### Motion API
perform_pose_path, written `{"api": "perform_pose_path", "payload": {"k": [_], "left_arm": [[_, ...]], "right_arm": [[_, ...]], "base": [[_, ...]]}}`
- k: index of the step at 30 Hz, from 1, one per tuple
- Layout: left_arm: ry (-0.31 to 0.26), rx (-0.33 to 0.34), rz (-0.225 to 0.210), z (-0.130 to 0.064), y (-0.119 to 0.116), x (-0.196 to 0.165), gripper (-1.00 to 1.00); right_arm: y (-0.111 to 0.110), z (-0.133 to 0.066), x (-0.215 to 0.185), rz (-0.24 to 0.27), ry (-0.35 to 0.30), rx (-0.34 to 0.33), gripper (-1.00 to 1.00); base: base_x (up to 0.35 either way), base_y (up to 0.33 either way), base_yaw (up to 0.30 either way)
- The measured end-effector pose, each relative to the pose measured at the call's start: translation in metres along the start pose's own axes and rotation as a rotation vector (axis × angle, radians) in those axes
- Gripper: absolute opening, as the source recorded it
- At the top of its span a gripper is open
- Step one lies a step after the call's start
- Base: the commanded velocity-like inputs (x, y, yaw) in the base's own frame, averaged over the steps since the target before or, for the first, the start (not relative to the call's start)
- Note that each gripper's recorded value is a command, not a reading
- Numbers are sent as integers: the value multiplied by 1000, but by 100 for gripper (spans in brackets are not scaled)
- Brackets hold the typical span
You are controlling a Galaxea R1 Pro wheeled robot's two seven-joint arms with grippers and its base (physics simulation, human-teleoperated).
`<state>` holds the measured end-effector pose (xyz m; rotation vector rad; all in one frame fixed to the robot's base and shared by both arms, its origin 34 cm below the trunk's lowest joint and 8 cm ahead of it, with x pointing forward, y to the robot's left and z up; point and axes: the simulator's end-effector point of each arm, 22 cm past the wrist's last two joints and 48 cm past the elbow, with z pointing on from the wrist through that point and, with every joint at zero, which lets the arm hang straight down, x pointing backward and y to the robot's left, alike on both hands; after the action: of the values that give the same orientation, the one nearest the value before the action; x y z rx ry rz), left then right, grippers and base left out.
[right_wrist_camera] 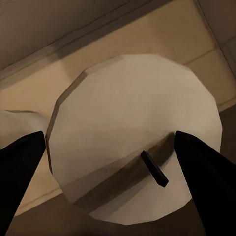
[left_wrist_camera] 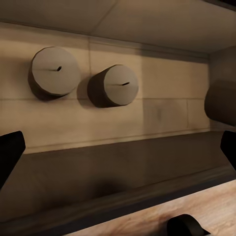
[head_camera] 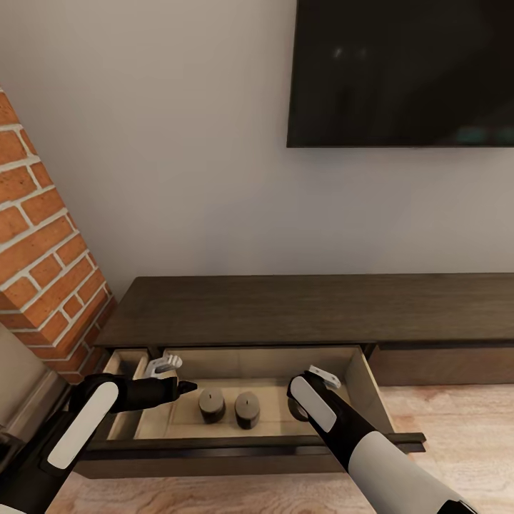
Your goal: Place each of the two pumpkins and all three candles from the living room inside a cabinet in the living room (use any cabinet), then make sure every cabinet is closed, and position the cauldron so it is next to a table in the living room.
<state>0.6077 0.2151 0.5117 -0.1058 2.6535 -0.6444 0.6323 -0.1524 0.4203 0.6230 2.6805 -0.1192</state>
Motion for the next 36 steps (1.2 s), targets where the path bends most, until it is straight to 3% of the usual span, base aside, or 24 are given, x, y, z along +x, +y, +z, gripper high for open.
{"api": "perform_pose_path", "payload": {"k": [18, 36], "left_arm": [[0, 0, 0, 20, 13, 16, 100], [-1, 0, 0, 28, 18, 23, 100]], "right_arm": [[-3, 24, 12, 11, -17, 1, -100], [-4, 33, 17, 19, -26, 1, -100]], "base": [[0, 0, 0], [0, 0, 0]]}}
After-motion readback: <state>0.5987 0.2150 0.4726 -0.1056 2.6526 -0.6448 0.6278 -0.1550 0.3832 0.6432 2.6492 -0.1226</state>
